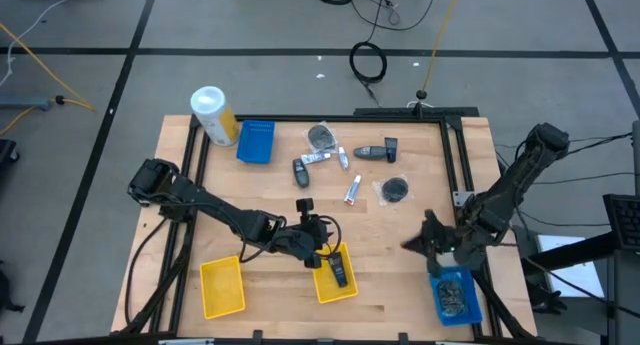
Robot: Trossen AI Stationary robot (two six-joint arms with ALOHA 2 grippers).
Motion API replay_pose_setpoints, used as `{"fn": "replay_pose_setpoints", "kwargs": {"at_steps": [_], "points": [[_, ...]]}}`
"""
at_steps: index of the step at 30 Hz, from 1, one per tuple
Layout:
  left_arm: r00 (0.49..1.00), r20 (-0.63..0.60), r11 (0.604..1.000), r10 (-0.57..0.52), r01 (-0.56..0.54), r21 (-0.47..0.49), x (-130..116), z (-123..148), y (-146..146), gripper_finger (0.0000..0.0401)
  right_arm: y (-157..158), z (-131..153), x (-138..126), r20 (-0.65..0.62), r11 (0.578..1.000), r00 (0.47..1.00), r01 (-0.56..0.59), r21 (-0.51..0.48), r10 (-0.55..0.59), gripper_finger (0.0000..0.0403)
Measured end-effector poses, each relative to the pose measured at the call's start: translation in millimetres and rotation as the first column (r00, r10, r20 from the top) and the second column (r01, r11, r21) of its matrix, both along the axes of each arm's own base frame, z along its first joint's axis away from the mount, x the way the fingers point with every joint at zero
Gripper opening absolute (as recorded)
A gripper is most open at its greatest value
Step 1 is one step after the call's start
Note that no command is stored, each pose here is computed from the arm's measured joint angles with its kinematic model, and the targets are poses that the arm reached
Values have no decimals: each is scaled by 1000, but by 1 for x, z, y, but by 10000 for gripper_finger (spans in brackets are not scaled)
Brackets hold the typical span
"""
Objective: Pick & Place Travel size toiletries
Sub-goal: Put the white toothpaste into the left yellow bin
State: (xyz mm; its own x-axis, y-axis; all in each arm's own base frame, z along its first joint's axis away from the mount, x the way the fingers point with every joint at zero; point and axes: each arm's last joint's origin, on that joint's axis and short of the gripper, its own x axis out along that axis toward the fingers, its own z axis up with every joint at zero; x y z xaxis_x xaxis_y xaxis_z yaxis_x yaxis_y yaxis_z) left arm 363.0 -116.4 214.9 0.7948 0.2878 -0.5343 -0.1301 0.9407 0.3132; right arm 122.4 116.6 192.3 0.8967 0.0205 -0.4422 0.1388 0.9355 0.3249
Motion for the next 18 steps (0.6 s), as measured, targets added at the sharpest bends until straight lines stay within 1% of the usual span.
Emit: {"fn": "replay_pose_setpoints", "kwargs": {"at_steps": [1,3,5,7,9,10,12,15,18], "points": [[1000,0,1000,0,0,0,0,0,0,122,0,-3,4,104,999,994,41,-29,-38,12],[1000,0,1000,0,0,0,0,0,0,122,-4,-11,12,269,990,960,108,-89,-81,20],[1000,0,1000,0,0,0,0,0,0,122,-15,-20,15,392,979,916,154,-131,-92,27],[1000,0,1000,0,0,0,0,0,0,122,-30,-29,14,477,969,868,216,-116,-136,32],[1000,0,1000,0,0,1,0,0,0,122,-42,-33,17,515,955,832,287,-81,-206,36],[1000,1,1000,0,0,1,0,0,0,122,-46,-32,20,533,948,811,314,-44,-243,37],[1000,2,1000,0,0,1,0,0,0,122,-53,-39,27,513,929,808,366,-50,-290,41],[1000,6,1000,-1,1,1,0,1,0,122,-60,-52,38,435,891,844,419,-171,-314,50],[1000,9,1000,-2,2,-1,1,1,0,122,-60,-47,59,421,858,847,450,-246,-323,66]]}}
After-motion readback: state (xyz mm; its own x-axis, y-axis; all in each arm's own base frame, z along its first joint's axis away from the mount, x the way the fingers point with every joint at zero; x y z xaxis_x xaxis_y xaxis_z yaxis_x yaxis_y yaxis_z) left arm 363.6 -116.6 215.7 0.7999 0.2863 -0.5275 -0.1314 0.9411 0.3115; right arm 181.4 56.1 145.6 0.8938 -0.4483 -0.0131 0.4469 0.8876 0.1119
